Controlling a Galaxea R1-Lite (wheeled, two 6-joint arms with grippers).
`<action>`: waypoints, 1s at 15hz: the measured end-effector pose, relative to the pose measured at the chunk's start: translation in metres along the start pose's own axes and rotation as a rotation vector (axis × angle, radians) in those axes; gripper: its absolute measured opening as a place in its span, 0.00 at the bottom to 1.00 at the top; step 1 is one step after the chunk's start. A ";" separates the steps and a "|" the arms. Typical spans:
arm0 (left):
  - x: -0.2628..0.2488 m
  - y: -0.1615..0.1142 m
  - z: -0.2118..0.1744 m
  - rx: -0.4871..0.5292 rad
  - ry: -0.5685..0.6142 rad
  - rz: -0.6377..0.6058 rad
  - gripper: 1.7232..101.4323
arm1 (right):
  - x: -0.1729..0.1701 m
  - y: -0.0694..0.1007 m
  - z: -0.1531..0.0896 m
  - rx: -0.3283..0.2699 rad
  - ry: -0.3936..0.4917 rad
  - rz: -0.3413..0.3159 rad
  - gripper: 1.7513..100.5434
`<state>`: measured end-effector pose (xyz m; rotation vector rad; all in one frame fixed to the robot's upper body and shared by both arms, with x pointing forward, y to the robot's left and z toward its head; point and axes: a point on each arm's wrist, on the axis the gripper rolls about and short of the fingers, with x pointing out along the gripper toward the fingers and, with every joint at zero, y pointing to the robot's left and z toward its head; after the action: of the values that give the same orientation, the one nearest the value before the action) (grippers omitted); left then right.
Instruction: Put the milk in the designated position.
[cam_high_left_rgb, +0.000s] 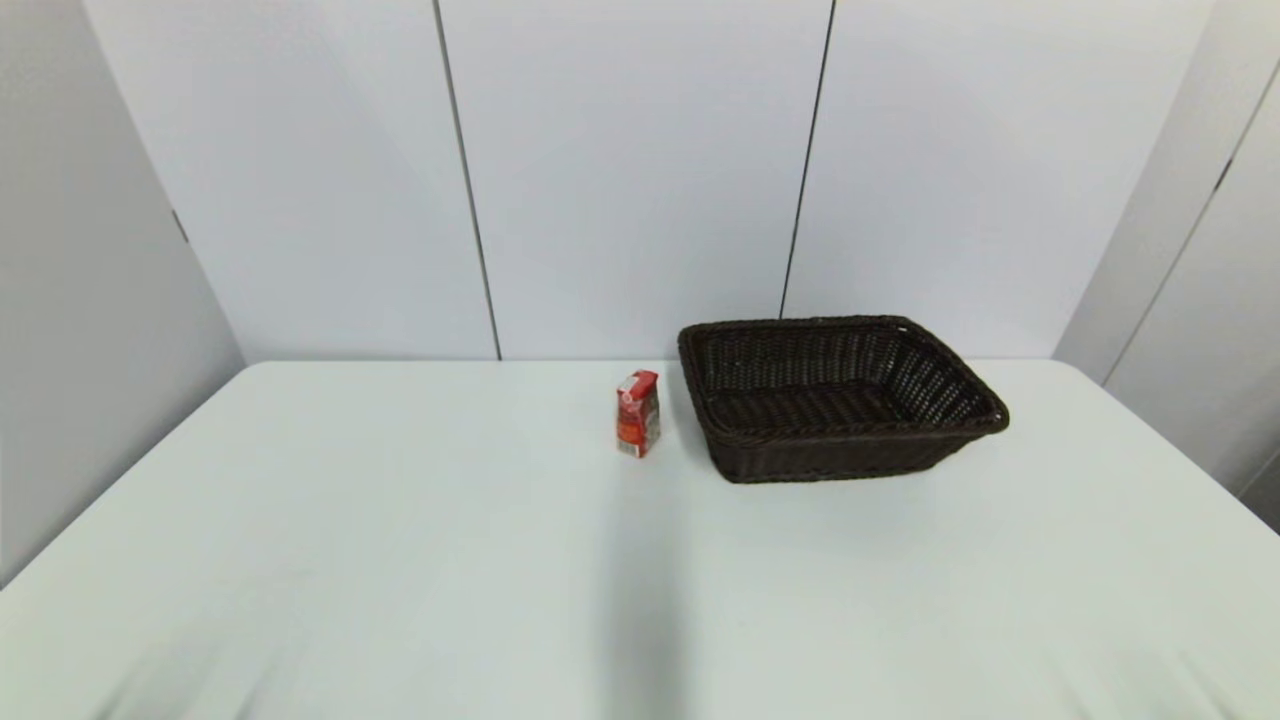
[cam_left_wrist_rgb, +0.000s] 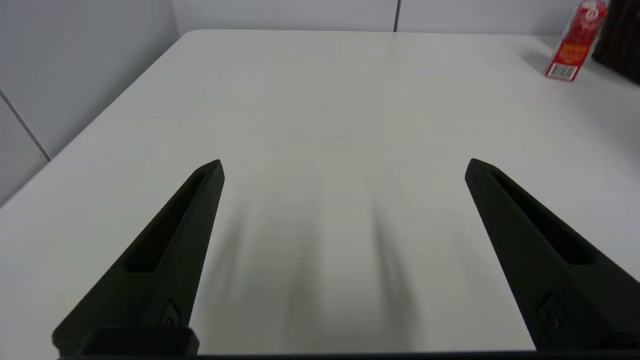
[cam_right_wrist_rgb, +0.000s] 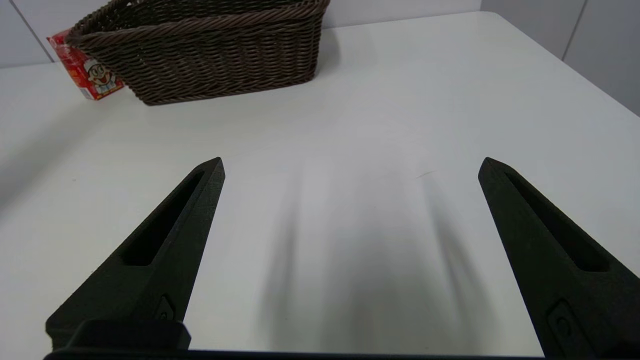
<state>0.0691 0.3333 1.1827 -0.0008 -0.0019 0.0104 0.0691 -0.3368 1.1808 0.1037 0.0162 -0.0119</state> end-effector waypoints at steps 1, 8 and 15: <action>0.000 0.000 0.000 -0.006 -0.001 0.000 0.96 | 0.000 0.000 0.000 0.000 0.000 -0.001 1.00; 0.000 0.000 0.000 -0.006 -0.003 -0.002 0.96 | 0.000 0.000 0.000 0.000 0.000 0.000 1.00; 0.000 0.000 0.000 -0.006 -0.003 0.000 0.96 | 0.000 0.000 0.000 0.000 0.000 0.000 1.00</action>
<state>0.0689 0.3333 1.1826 -0.0072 -0.0047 0.0108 0.0691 -0.3368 1.1808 0.1037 0.0162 -0.0124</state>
